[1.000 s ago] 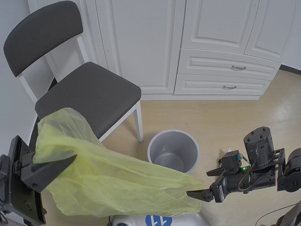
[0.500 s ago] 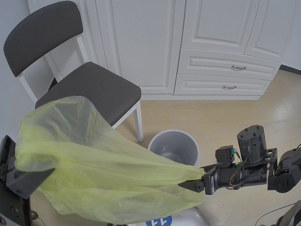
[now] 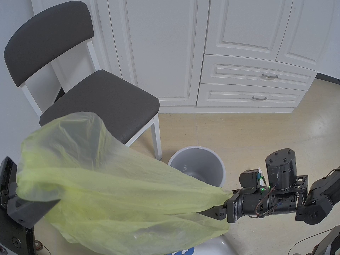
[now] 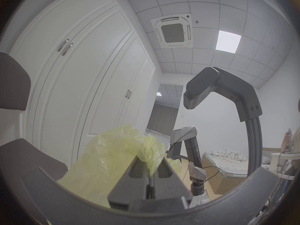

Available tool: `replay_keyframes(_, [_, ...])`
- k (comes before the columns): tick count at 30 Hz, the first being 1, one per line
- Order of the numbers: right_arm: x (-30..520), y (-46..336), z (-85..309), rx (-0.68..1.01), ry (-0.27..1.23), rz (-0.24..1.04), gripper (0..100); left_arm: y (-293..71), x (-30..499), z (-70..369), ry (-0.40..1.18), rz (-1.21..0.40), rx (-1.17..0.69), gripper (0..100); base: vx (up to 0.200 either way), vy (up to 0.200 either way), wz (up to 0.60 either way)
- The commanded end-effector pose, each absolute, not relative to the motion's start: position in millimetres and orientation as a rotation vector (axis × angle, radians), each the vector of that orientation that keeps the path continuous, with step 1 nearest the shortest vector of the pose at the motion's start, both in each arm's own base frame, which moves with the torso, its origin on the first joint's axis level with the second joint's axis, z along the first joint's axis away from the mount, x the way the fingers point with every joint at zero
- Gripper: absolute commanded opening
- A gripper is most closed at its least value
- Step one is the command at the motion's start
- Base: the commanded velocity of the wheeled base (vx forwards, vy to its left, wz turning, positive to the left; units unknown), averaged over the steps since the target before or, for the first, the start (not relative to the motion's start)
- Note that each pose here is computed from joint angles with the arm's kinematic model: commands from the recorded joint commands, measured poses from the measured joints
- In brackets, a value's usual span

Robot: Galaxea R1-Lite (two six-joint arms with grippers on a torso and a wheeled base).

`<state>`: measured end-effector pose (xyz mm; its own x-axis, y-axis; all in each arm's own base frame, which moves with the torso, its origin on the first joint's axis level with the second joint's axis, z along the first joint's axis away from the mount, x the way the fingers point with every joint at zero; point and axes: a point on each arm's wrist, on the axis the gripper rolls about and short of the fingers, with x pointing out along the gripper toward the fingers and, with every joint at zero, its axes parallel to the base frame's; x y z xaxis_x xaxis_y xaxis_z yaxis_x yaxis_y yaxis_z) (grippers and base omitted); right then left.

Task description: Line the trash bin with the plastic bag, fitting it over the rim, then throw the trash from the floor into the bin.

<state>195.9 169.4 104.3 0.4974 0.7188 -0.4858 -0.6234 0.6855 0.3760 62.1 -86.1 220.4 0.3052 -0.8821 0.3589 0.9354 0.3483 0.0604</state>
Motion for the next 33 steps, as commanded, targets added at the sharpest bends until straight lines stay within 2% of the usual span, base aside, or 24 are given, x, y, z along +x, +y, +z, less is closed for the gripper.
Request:
replay_keyframes(1, [198, 166, 104, 0.161, 0.662, 0.799, 100, -87, 63, 220, -0.354, -1.210, -0.171, 0, 0.000, 0.000, 0.00])
replay_keyframes(9, [199, 165, 105, 0.164, 0.657, 0.794, 100, -88, 64, 217, -0.338, -1.211, -0.166, 0, 0.000, 0.000, 0.00])
replay_keyframes(10, [199, 166, 105, 0.164, 0.657, 0.795, 0, -88, 64, 217, -0.337, -1.211, -0.166, 0, 0.000, 0.000, 0.00])
replay_keyframes(19, [198, 170, 101, 0.158, 0.672, 0.807, 0, -97, 71, 210, -0.240, -1.222, -0.203, 0, 0.000, 0.000, 0.00])
replay_keyframes(26, [195, 160, 120, 0.171, 0.580, 0.775, 0, -102, 78, 206, -0.168, -1.214, -0.236, 0, 0.000, 0.000, 0.00])
replay_keyframes(33, [203, 140, 157, 0.193, 0.505, 0.644, 0, -119, 93, 191, -0.046, -1.195, -0.220, 0, 0.000, 0.000, 0.00])
